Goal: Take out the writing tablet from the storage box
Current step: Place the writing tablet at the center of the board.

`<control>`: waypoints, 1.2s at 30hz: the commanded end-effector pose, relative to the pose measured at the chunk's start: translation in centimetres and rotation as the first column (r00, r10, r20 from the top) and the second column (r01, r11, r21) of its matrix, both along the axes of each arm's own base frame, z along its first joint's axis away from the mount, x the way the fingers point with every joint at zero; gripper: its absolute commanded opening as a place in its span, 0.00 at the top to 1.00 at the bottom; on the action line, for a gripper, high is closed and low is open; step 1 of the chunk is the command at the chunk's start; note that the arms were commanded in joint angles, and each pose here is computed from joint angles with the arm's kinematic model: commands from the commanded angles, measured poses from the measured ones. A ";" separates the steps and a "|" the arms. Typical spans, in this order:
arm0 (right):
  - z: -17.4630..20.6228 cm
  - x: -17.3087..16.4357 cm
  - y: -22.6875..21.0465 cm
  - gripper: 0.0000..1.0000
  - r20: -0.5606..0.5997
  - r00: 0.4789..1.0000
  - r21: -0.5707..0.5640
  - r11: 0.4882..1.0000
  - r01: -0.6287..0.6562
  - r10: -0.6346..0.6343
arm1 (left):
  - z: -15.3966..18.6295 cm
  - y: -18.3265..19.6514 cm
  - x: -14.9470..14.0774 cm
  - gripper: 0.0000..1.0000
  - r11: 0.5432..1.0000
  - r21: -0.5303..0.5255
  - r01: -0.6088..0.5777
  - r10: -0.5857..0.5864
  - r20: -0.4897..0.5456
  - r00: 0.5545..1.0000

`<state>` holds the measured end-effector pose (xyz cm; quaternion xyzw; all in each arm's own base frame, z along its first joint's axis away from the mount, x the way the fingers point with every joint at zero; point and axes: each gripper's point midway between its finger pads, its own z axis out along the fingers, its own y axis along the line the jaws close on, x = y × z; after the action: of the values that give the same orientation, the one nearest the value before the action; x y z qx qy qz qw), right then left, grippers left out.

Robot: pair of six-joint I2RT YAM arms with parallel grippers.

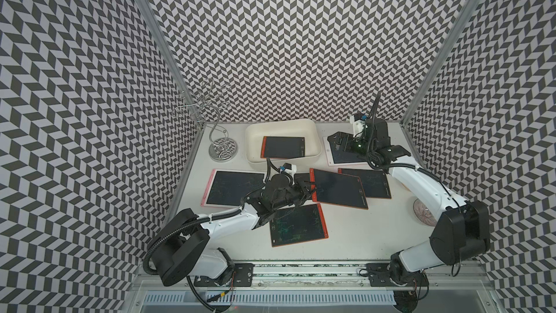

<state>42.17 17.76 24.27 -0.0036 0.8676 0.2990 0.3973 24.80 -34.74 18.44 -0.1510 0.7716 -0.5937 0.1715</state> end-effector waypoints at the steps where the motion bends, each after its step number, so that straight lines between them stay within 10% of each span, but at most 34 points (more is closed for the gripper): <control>1: 2.5 -0.4 -0.5 0.00 0.092 0.996 0.015 1.000 -0.002 0.000 | 2.4 -1.5 0.1 1.00 0.994 -0.108 -0.031 0.039 0.066 0.997; 36: -0.7 -2.9 -3.1 0.01 0.078 0.996 -0.022 0.999 0.034 -0.032 | -8.7 -11.8 -4.1 1.00 0.995 -0.065 0.070 -0.073 -0.049 0.996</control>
<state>38.73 14.77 22.08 0.0042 0.8713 0.2771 0.4051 20.22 -45.53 7.70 -0.1421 0.7840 -0.5926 0.1181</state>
